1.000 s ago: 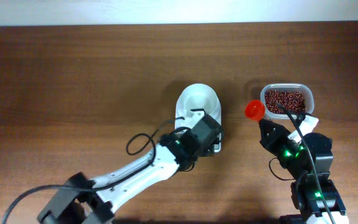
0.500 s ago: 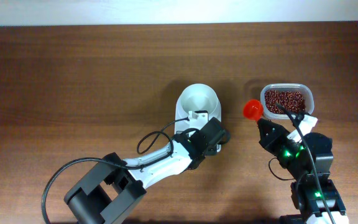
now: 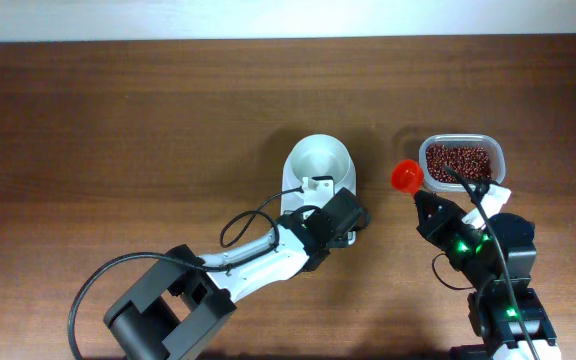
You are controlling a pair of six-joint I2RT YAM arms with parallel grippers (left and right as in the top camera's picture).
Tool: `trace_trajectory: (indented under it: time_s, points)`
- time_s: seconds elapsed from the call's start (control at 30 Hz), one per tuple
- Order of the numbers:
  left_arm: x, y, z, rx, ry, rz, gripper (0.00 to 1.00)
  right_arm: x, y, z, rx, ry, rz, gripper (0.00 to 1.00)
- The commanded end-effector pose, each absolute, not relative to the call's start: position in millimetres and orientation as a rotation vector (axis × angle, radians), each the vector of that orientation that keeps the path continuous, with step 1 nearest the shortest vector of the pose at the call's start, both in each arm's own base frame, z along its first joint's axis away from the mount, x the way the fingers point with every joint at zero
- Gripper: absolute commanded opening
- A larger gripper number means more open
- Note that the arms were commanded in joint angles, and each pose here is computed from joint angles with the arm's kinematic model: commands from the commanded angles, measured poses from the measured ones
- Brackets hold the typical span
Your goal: Scoop and weigh 50g on scale
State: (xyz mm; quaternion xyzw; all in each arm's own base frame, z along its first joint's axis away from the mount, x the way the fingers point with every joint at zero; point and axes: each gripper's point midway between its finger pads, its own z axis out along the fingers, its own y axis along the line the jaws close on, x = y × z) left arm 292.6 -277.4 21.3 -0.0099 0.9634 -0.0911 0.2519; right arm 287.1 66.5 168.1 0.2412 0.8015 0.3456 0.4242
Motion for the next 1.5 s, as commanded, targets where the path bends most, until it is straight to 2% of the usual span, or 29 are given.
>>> trace_trajectory:
  time_s: [0.0,0.4,0.6,0.7,0.9,1.0,1.03,1.07,1.13,1.17,1.33,1.47]
  points:
    - [288,-281,13,0.006,2.652,-0.250,0.00,289,67,175,0.588,1.992,0.873,0.04]
    - [286,-281,6,-0.033,2.676,-0.247,0.00,289,67,175,0.587,1.992,0.872,0.04]
    - [270,-263,75,-0.027,2.643,-0.297,0.00,289,67,175,0.588,1.993,0.873,0.04]
    - [273,-259,136,0.167,2.489,-0.362,0.00,288,67,175,0.585,1.994,0.876,0.04]
    - [298,-166,173,-0.123,2.449,-0.280,0.00,288,67,175,0.586,1.993,0.876,0.04]
    - [305,-138,200,0.041,2.362,-0.193,0.00,288,67,175,0.586,1.993,0.876,0.04]
    - [304,-130,211,0.089,2.327,-0.171,0.05,288,67,175,0.586,1.994,0.876,0.04]
    - [302,-127,218,0.085,2.304,-0.171,0.27,288,68,175,0.583,1.995,0.881,0.04]
    - [301,-126,223,0.083,2.290,-0.179,0.95,284,79,177,0.537,2.015,0.951,0.04]
    - [301,-126,222,0.084,2.294,-0.176,0.99,281,86,178,0.510,2.026,0.992,0.04]
    - [288,-119,207,0.101,2.374,-0.133,0.99,262,116,186,0.374,2.071,1.203,0.04]
    - [288,-119,207,0.101,2.374,-0.133,0.99,250,130,191,0.589,2.103,1.465,0.04]
